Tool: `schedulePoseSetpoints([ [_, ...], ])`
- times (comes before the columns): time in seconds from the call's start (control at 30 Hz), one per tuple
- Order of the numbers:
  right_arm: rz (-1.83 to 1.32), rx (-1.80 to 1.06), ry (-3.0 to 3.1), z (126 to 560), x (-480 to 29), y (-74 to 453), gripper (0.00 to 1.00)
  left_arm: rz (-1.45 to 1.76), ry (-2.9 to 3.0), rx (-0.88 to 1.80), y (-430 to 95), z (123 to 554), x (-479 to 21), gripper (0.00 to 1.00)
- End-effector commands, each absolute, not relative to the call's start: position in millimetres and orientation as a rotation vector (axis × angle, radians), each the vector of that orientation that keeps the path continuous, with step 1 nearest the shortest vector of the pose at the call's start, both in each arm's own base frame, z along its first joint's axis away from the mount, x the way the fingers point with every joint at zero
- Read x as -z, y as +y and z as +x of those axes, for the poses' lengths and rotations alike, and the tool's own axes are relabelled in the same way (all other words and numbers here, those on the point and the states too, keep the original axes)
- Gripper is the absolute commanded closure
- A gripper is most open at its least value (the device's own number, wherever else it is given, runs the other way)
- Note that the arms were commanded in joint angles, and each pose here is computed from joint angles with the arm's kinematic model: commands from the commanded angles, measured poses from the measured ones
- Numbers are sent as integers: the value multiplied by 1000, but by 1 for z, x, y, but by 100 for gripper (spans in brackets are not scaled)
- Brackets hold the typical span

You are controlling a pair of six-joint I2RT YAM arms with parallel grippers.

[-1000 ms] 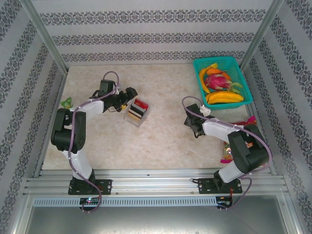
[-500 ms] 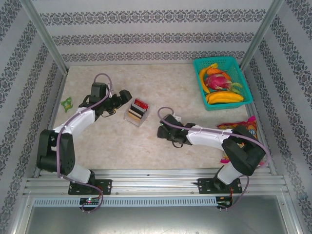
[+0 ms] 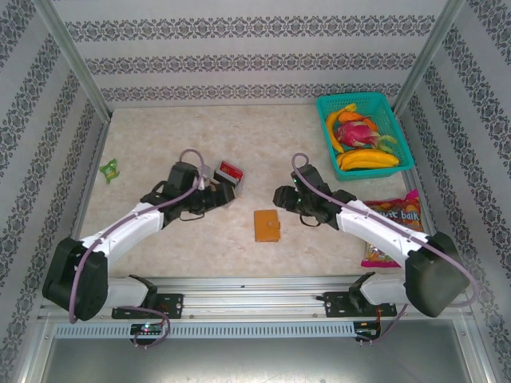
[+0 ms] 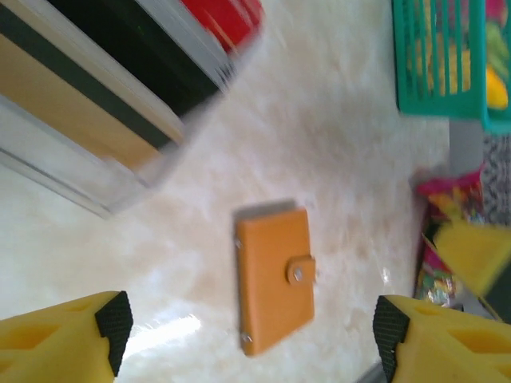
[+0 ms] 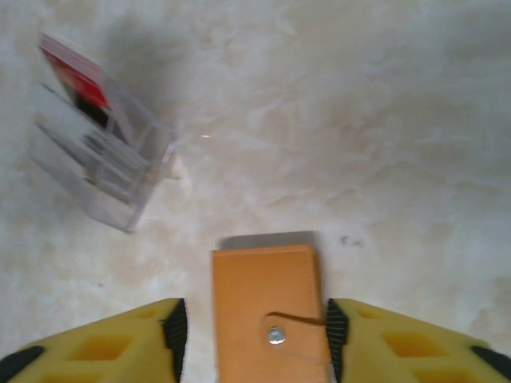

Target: Put the credit cards into the card holder

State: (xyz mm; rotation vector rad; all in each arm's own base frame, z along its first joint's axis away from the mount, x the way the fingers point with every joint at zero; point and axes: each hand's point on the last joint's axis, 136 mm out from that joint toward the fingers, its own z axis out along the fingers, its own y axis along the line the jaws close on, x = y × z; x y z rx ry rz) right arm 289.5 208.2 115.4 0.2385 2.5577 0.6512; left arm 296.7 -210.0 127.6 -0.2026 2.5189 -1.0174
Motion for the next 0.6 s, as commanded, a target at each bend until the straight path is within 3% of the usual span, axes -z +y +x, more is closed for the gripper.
schedulePoseSetpoints([
  [0.0,131,-697,2711,264,-83,217,56,-175,2563,1066,-240,282,-111,21],
  [0.13,146,-703,2776,253,-59,219,65,-92,2631,1101,-273,267,-93,23],
  [0.57,43,-664,2932,226,-17,221,71,-83,2718,1173,-312,260,-56,34],
])
